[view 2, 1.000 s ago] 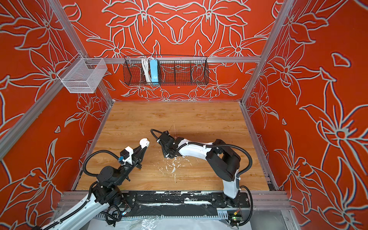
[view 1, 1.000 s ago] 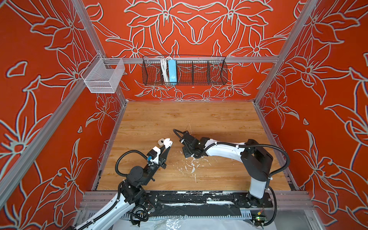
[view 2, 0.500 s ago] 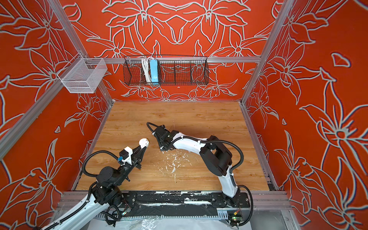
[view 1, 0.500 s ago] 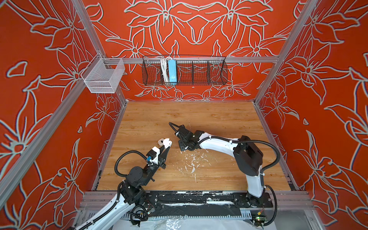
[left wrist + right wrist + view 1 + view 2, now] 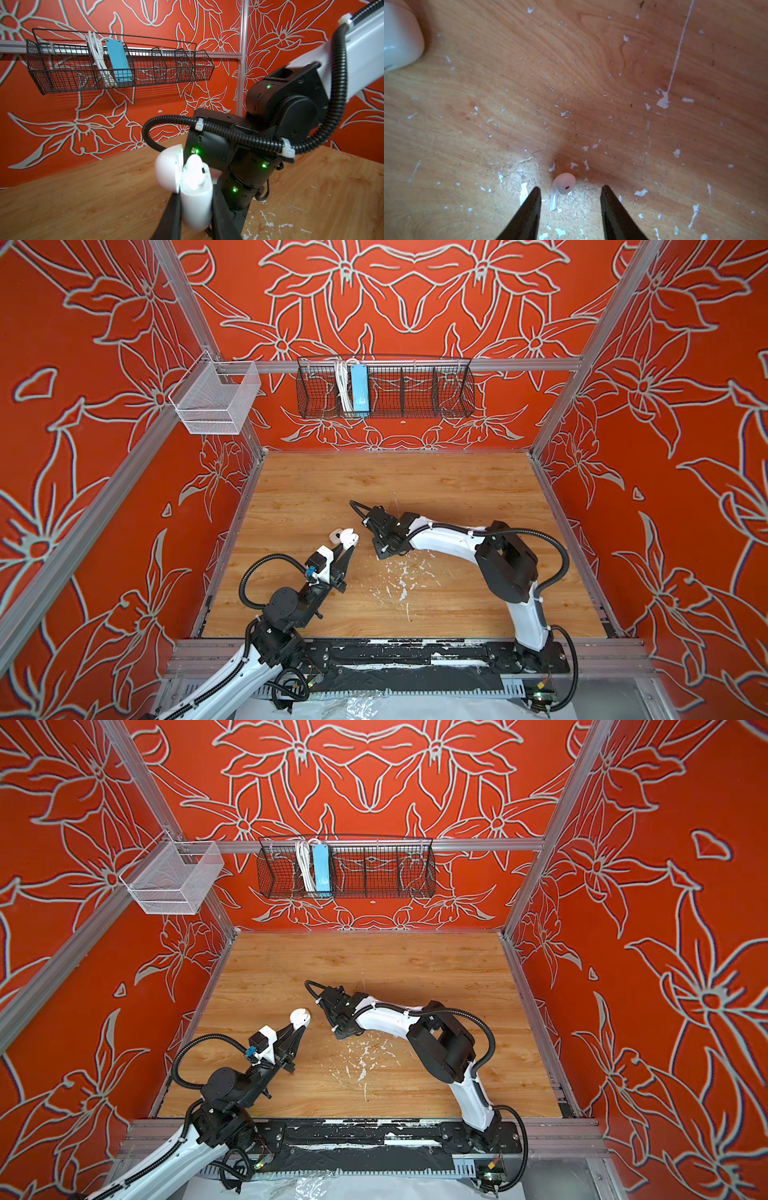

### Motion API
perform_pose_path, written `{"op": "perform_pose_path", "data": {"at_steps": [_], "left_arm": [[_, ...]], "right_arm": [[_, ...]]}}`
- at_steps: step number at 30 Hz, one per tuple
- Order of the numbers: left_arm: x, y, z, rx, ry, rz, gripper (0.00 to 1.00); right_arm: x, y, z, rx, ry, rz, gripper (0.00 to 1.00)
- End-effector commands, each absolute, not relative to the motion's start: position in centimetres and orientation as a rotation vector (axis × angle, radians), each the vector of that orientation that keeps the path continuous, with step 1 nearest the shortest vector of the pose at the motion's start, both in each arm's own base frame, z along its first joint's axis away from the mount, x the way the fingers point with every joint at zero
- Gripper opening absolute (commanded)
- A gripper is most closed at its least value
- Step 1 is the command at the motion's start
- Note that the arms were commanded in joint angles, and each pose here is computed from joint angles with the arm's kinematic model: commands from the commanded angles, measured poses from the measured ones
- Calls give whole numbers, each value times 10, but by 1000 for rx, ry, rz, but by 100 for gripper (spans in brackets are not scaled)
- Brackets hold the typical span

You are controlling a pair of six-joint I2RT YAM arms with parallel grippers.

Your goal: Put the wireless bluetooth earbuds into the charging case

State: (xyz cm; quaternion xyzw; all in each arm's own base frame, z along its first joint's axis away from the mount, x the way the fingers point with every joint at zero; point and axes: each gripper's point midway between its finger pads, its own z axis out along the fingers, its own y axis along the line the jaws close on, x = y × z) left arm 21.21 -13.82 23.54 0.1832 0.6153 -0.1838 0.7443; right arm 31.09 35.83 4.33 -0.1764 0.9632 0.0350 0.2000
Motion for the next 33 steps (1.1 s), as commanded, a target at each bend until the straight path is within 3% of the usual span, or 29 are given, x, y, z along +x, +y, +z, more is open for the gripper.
{"op": "perform_pose_path", "data": {"at_steps": [1, 33], "left_arm": [[211, -137, 239, 385, 1330, -410, 0], [211, -138, 239, 388, 1329, -415, 0]], "right_arm": [[312, 358, 37, -500, 2716, 68, 47], [306, 358, 22, -518, 2773, 49, 30]]}}
